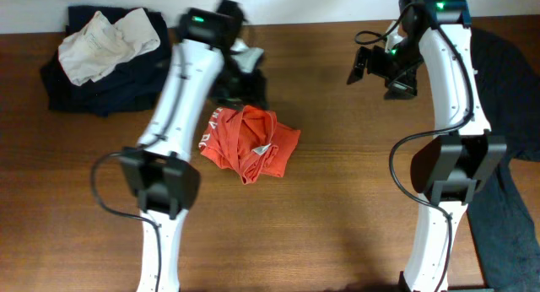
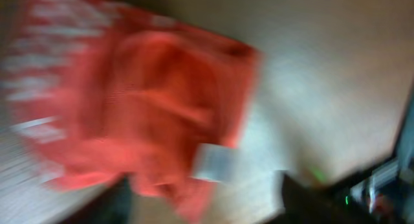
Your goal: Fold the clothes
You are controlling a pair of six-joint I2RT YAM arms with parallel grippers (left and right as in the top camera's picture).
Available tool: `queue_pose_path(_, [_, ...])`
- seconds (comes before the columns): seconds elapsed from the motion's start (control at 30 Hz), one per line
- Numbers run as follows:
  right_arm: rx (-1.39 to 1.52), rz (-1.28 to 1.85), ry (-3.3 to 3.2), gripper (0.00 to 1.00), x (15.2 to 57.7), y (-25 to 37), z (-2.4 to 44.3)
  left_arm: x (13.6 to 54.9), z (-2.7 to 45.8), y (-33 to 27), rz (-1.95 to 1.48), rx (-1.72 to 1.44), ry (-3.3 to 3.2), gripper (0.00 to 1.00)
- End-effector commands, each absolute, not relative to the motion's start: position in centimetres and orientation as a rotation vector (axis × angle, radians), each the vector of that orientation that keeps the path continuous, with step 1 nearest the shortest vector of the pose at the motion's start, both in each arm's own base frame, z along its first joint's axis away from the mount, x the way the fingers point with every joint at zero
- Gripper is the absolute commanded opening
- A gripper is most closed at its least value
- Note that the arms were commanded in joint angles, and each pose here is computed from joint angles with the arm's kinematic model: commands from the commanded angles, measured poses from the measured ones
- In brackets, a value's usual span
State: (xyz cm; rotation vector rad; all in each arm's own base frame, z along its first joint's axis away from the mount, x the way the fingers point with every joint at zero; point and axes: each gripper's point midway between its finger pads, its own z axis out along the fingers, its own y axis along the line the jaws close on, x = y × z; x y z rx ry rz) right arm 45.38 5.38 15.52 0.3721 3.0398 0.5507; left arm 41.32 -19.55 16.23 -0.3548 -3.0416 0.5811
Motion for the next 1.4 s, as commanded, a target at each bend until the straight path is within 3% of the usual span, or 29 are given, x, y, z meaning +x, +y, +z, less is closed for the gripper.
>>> queue_pose_path(0.0, [0.062,0.685,3.011,0.99,44.9,11.9,16.9,44.3,17.1,-10.0,0.458,0.063,-3.146,0.97])
queue_pose_path(0.2, [-0.325,0.421,3.007,0.88,42.6,21.5,14.6,45.2,16.8,-3.9,0.396,0.260,-3.163,0.99])
queue_pose_path(0.47, [-0.273,0.341,3.090,0.75,40.2,25.2,7.2,45.2,16.5,-2.3,0.258,0.270,-3.183,0.99])
queue_pose_path(0.6, [-0.282,0.395,3.007,0.49,41.9,26.3,7.0,45.2,16.5,-2.2,0.251,0.270,-3.183,0.99])
queue_pose_path(0.73, [-0.283,0.406,2.984,0.15,42.4,26.6,7.1,45.2,16.4,-1.8,0.210,0.272,-3.188,0.99])
queue_pose_path(0.77, [-0.283,0.405,2.984,0.11,42.4,26.6,7.1,45.2,16.4,-1.8,0.210,0.272,-3.188,0.99])
queue_pose_path(0.87, [-0.282,0.404,2.988,0.12,42.3,26.5,7.0,45.2,16.4,-1.8,0.208,0.272,-3.188,0.99])
queue_pose_path(0.9, [-0.281,0.395,2.995,0.04,42.2,26.4,6.8,45.2,16.4,-1.6,0.190,0.273,-3.190,0.99])
queue_pose_path(1.0, [-0.259,0.307,2.999,0.04,42.5,25.0,7.0,45.2,16.4,-1.5,0.178,0.273,-3.191,0.99])
queue_pose_path(1.13, [-0.179,0.159,3.049,0.04,42.0,20.8,12.4,45.2,16.4,-1.5,0.180,0.273,-3.192,0.99])
queue_pose_path(1.2, [-0.166,0.099,3.106,0.04,40.8,19.3,13.0,45.4,16.4,-1.5,0.181,0.273,-3.197,0.99])
queue_pose_path(1.37, [-0.166,-0.227,3.199,0.04,39.1,15.3,6.6,45.3,16.4,-1.5,0.181,0.273,-3.194,0.99])
